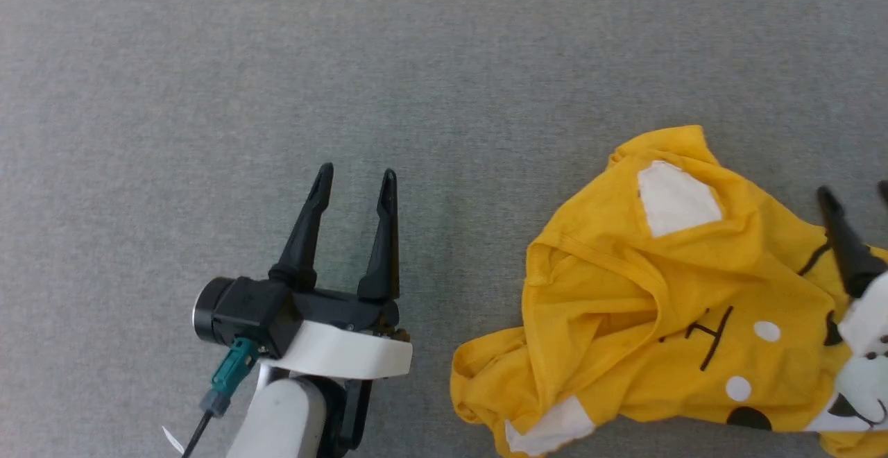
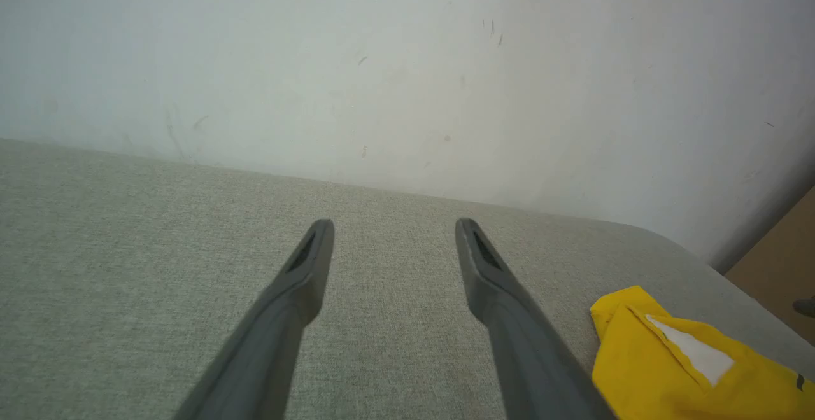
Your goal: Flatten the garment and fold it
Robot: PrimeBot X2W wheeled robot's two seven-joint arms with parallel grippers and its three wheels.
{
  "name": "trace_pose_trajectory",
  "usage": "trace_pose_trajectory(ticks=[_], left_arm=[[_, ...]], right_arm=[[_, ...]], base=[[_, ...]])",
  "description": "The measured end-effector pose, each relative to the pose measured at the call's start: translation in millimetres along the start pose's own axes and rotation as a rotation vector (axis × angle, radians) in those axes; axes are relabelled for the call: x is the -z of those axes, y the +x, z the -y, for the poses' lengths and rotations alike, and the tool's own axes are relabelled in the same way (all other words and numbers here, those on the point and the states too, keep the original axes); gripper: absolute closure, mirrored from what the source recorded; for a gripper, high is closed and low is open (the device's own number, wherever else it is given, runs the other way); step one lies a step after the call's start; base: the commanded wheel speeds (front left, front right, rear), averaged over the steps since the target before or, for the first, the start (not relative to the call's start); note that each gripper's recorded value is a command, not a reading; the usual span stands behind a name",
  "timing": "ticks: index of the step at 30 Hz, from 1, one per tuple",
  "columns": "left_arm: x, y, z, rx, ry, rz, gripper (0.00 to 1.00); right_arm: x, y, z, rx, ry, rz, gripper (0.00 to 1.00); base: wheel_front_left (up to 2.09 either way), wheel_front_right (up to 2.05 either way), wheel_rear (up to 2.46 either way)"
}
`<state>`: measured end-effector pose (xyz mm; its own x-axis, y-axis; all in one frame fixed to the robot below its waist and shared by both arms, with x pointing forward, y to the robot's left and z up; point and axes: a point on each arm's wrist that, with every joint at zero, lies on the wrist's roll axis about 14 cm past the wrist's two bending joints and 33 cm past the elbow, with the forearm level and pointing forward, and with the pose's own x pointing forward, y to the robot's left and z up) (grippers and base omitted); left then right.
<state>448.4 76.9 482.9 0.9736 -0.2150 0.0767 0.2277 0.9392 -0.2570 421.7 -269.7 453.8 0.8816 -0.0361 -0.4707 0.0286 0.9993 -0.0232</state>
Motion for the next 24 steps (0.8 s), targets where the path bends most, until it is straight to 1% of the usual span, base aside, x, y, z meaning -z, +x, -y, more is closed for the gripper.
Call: trace_pose_trajectory(ticks=[1, 3, 6, 8, 10, 11, 12, 13, 14, 19, 22, 24], left_arm=[[-1, 0, -2, -0.007, 0.001, 0.003, 0.00], [-2, 0, -6, -0.021, 0.007, 0.005, 0.00], [-3, -2, -14, -0.046, 0.010, 0.005, 0.00], [-3, -4, -20, -0.064, 0.015, 0.002, 0.00], [-3, -6, -24, -0.076, 0.017, 0.001, 0.00], [-2, -6, -26, -0.082, 0.017, -0.002, 0.00], [-2, -7, -28, -0.088, 0.018, -0.003, 0.00], [-2, -7, -29, -0.094, 0.020, -0.004, 0.00], [-2, -7, -31, -0.099, 0.022, -0.003, 0.00], [-2, -6, -35, -0.112, 0.027, -0.001, 0.00], [0, -4, -36, -0.117, 0.026, -0.003, 0.00], [1, -2, -35, -0.113, 0.024, -0.004, 0.00]], right_arm=[[6, 5, -6, -0.025, -0.002, -0.036, 0.00], [26, 14, -19, -0.081, -0.049, -0.142, 0.00], [51, 24, -31, -0.143, -0.103, -0.265, 0.00], [63, 31, -40, -0.186, -0.131, -0.319, 0.00], [66, 39, -47, -0.219, -0.175, -0.342, 0.00], [67, 42, -49, -0.234, -0.190, -0.356, 0.08], [67, 46, -51, -0.246, -0.203, -0.363, 0.58], [67, 49, -53, -0.253, -0.216, -0.366, 0.87], [66, 53, -55, -0.260, -0.226, -0.366, 1.00], [37, 77, -70, -0.287, -0.249, -0.250, 1.00], [-1, 95, -62, -0.245, -0.245, -0.114, 1.00], [-32, 106, -49, -0.193, -0.230, -0.012, 1.00]], base=[[0.00, 0.00, 0.00], [0.00, 0.00, 0.00], [0.00, 0.00, 0.00], [0.00, 0.00, 0.00], [0.00, 0.00, 0.00], [0.00, 0.00, 0.00], [0.00, 0.00, 0.00], [0.00, 0.00, 0.00], [0.00, 0.00, 0.00], [0.00, 0.00, 0.00], [0.00, 0.00, 0.00], [0.00, 0.00, 0.00]])
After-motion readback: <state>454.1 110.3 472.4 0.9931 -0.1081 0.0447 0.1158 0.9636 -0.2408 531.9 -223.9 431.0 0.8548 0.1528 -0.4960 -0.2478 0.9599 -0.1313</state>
